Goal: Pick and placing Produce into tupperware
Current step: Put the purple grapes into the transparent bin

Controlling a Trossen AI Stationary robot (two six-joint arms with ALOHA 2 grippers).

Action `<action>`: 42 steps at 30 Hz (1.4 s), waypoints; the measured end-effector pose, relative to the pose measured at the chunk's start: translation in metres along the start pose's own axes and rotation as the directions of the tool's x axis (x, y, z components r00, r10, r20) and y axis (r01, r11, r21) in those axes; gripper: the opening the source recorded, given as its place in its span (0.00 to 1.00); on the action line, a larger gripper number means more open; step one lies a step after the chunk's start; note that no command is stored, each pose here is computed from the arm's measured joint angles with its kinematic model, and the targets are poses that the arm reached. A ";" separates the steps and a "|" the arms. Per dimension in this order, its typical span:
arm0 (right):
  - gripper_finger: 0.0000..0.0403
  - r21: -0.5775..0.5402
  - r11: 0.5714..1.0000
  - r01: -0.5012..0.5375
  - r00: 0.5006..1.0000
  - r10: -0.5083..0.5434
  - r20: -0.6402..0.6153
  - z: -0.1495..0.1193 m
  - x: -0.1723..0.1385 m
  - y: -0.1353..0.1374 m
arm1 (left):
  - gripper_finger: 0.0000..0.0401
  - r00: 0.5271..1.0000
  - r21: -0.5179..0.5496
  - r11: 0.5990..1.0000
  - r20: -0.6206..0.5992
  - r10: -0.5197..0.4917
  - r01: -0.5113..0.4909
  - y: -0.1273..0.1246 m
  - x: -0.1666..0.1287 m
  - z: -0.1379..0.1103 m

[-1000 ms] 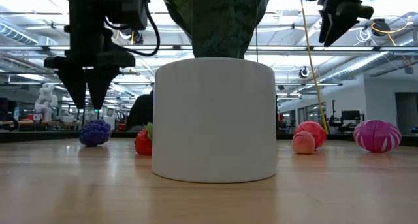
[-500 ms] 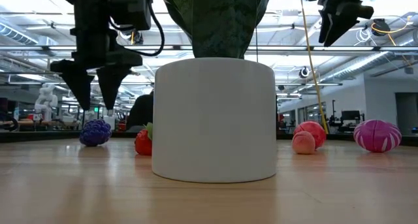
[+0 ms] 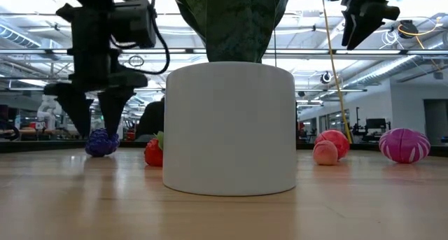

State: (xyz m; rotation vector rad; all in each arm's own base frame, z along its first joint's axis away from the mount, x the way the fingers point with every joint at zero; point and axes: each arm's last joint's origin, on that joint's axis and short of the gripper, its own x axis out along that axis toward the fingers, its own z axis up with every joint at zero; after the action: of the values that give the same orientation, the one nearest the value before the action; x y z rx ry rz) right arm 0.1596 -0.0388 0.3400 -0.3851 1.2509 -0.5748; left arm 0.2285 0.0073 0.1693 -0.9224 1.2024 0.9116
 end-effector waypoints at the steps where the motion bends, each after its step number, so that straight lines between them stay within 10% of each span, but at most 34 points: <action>1: 0.48 0.000 1.000 0.000 1.000 0.000 0.000 0.000 0.000 0.000 | 0.75 1.000 -0.001 1.000 0.001 -0.003 0.003 0.001 0.002 -0.001; 42: 0.48 0.017 1.000 0.002 1.000 -0.003 0.025 0.003 0.000 0.000 | 0.75 0.999 0.043 0.999 0.036 0.000 -0.002 0.002 0.015 0.010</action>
State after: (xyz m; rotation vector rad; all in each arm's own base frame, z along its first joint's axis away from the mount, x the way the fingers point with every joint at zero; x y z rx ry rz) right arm 0.1623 -0.0391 0.3410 -0.3781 1.2211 -0.5810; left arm 0.2324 0.0182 0.1557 -0.8676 1.1872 0.8968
